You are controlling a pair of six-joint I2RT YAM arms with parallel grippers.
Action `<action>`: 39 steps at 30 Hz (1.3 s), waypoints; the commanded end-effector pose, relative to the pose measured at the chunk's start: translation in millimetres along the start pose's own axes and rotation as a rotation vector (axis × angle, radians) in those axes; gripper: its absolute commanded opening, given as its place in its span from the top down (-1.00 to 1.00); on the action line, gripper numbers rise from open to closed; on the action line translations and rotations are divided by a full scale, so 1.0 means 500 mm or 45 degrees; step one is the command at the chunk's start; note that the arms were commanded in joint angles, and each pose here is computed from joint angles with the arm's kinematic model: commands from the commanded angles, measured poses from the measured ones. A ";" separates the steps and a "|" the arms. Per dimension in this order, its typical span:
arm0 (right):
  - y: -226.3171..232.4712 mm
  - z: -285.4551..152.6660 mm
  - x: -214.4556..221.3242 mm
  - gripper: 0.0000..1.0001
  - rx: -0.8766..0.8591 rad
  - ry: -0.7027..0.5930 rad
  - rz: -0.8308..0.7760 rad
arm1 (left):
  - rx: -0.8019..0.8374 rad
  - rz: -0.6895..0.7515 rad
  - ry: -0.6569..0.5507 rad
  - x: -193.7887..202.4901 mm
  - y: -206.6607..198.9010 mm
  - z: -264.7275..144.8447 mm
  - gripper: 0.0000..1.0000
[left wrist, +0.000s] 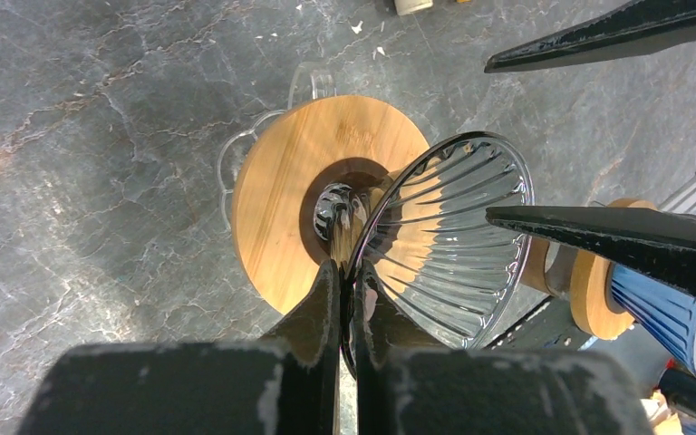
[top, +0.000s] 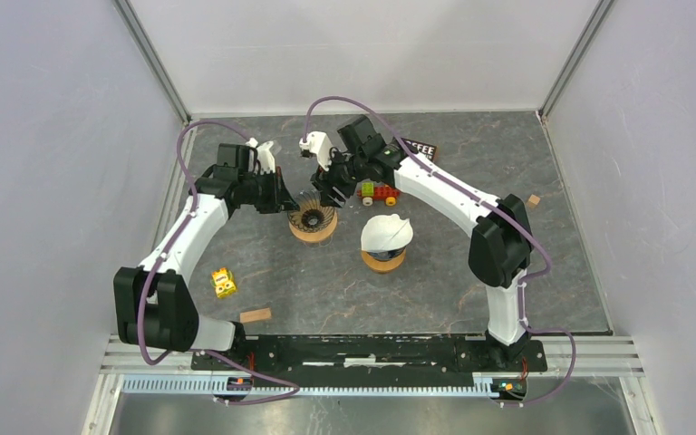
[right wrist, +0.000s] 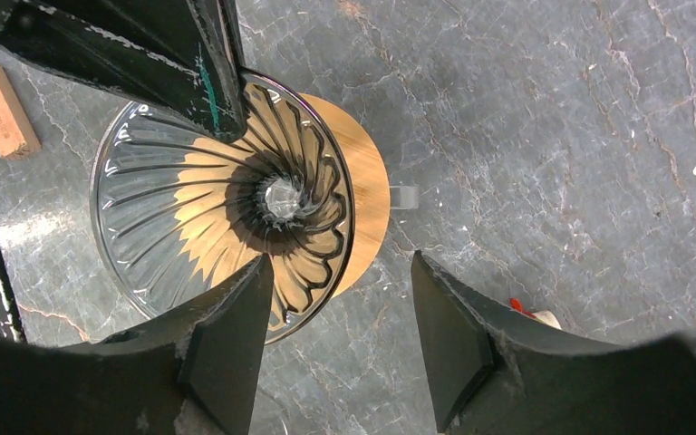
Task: Place the coffee filter in the dripper
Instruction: Place the coffee dripper in the dripper holder.
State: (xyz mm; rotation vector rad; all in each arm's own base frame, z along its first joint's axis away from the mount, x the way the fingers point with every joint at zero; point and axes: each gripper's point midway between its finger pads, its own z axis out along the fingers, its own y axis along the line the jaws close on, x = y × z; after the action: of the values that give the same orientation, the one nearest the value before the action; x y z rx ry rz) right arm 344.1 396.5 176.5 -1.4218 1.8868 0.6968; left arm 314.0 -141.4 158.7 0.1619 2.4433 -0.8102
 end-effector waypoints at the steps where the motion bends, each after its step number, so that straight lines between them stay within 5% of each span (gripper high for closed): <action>1: -0.008 -0.005 -0.042 -0.23 0.025 -0.058 -0.014 | -0.053 -0.040 -0.053 -0.020 0.012 0.004 0.96; 20: -0.012 0.023 -0.011 -0.14 0.060 0.021 -0.004 | -0.043 -0.149 0.002 0.009 0.029 0.030 0.96; 39: -0.013 0.054 0.022 0.60 0.048 0.082 0.010 | -0.147 -0.181 0.085 0.048 0.070 0.042 0.96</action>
State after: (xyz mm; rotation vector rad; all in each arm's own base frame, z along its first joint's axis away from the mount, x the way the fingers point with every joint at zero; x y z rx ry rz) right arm 350.5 405.0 154.0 -1.3928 1.9656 0.6415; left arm 321.9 -139.6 147.3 0.0323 2.4615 -0.8275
